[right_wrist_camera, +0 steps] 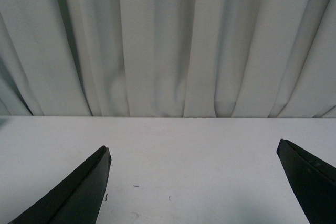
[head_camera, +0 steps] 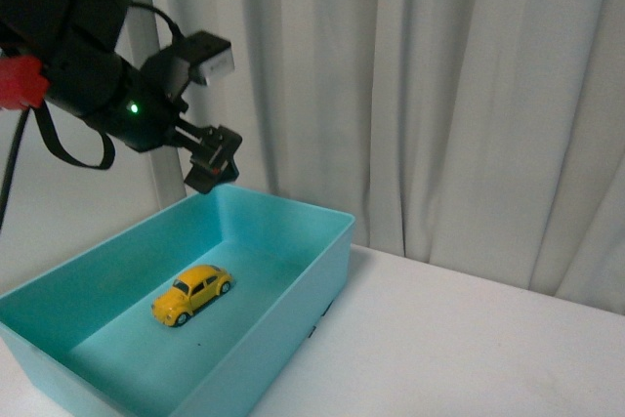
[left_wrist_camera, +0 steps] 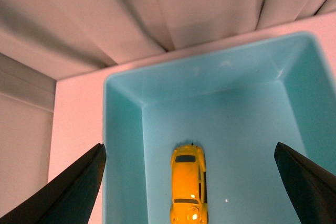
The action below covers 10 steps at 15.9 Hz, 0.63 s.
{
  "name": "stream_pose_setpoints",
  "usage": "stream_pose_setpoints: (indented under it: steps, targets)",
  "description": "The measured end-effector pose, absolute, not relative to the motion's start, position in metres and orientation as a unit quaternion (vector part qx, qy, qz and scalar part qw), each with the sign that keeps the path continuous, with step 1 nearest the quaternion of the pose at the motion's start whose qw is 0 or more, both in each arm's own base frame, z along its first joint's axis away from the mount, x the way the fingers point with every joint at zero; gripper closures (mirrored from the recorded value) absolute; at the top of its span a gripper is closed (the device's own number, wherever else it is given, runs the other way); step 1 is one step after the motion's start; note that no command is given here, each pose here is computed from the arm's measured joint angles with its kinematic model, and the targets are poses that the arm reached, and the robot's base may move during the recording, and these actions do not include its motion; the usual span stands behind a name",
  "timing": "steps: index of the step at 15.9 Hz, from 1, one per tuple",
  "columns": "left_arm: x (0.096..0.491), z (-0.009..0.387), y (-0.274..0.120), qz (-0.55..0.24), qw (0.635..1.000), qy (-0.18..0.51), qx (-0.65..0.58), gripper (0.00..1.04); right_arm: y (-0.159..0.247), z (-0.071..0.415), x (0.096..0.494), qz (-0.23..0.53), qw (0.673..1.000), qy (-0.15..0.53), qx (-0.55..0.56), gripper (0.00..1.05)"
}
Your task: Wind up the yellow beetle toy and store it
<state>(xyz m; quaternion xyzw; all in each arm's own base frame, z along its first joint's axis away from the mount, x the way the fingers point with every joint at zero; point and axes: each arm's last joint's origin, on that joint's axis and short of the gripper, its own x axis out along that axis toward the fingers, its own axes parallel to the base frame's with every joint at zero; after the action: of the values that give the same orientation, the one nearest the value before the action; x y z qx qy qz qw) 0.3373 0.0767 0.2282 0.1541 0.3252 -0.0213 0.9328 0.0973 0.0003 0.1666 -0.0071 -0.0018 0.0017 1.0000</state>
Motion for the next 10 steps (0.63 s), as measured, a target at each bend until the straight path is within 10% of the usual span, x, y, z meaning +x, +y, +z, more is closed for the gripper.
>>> stream_pose_setpoints:
  steps: [6,10]
  targets:
    - [0.242,0.266,0.063,0.005,0.979,0.171,0.108,0.10,0.000,0.167,0.097,0.002,1.000,-0.002,-0.007,0.07]
    - [0.201,0.229,0.032,-0.006,1.000,0.003,0.019,0.58,0.000,0.167,0.097,0.002,1.000,-0.002,-0.007,0.07]
